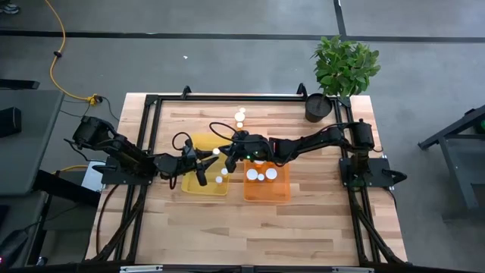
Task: Pick and place medicine bottles into bin by pill shape (circle, oval)
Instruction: Put the blue bottle pill into the yellow bin
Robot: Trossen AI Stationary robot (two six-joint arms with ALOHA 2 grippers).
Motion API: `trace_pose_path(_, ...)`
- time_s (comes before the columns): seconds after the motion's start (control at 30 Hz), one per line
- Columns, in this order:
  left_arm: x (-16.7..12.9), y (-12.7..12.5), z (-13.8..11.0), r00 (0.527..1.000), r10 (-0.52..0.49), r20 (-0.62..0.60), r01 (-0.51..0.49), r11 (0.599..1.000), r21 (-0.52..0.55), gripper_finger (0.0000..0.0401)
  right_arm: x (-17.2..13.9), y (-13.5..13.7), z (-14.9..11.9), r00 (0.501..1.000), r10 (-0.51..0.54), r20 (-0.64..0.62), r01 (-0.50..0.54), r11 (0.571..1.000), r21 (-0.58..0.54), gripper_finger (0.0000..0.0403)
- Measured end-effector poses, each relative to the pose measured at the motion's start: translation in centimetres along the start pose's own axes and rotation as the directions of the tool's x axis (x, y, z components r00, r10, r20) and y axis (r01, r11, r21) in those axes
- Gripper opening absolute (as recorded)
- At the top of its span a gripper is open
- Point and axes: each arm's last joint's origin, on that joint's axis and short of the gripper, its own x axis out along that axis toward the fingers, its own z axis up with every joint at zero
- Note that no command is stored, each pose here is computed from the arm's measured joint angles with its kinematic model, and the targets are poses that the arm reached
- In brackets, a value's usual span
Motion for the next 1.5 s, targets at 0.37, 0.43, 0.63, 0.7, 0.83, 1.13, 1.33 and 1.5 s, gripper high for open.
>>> trace_pose_path(0.37, 0.68, -0.68, 0.60, 1.000, -0.003, 0.009, 0.003, 0.999, 0.036, 0.0092, -0.03, 0.09, -0.09, 0.999, 0.034, -0.031, -0.034, 0.999, -0.011, 0.0000)
trace_pose_path(0.43, 0.71, -0.69, 0.57, 1.000, -0.002, 0.006, 0.002, 0.999, 0.041, 0.0092, -0.03, 0.07, -0.15, 0.999, 0.032, -0.037, -0.033, 0.999, -0.012, 0.0000)
trace_pose_path(0.63, 0.71, -0.70, 0.58, 1.000, -0.001, 0.006, 0.001, 0.999, 0.039, 0.0092, -0.03, 0.05, -0.19, 0.999, 0.031, -0.043, -0.031, 0.999, -0.012, 0.0000)
trace_pose_path(0.7, 0.71, -0.69, 0.58, 1.000, 0.001, 0.007, -0.002, 0.999, 0.037, 0.0092, -0.03, 0.04, -0.22, 0.999, 0.030, -0.045, -0.030, 0.999, -0.013, 0.0000)
trace_pose_path(0.83, 0.72, -0.68, 0.59, 1.000, 0.004, 0.007, -0.004, 1.000, 0.021, 0.0092, -0.03, 0.01, -0.28, 0.998, 0.027, -0.051, -0.027, 1.000, -0.005, 0.0000)
trace_pose_path(1.13, 0.76, -0.54, 0.31, 0.999, 0.039, -0.015, -0.039, 0.999, 0.035, 0.0092, -0.01, -0.07, -0.43, 0.999, -0.012, -0.045, 0.013, 1.000, 0.016, 0.0000)
trace_pose_path(1.33, 0.73, -0.29, 0.18, 0.994, 0.109, -0.012, -0.108, 0.993, 0.048, 0.0092, -0.05, 0.13, -0.49, 0.999, -0.012, -0.040, 0.012, 1.000, 0.015, 0.0000)
trace_pose_path(1.5, 0.75, -0.21, 0.14, 0.993, 0.117, -0.015, -0.116, 0.993, 0.022, 0.0092, -0.10, 0.66, -0.27, 0.999, 0.035, -0.013, -0.034, 0.999, 0.020, 0.0000)
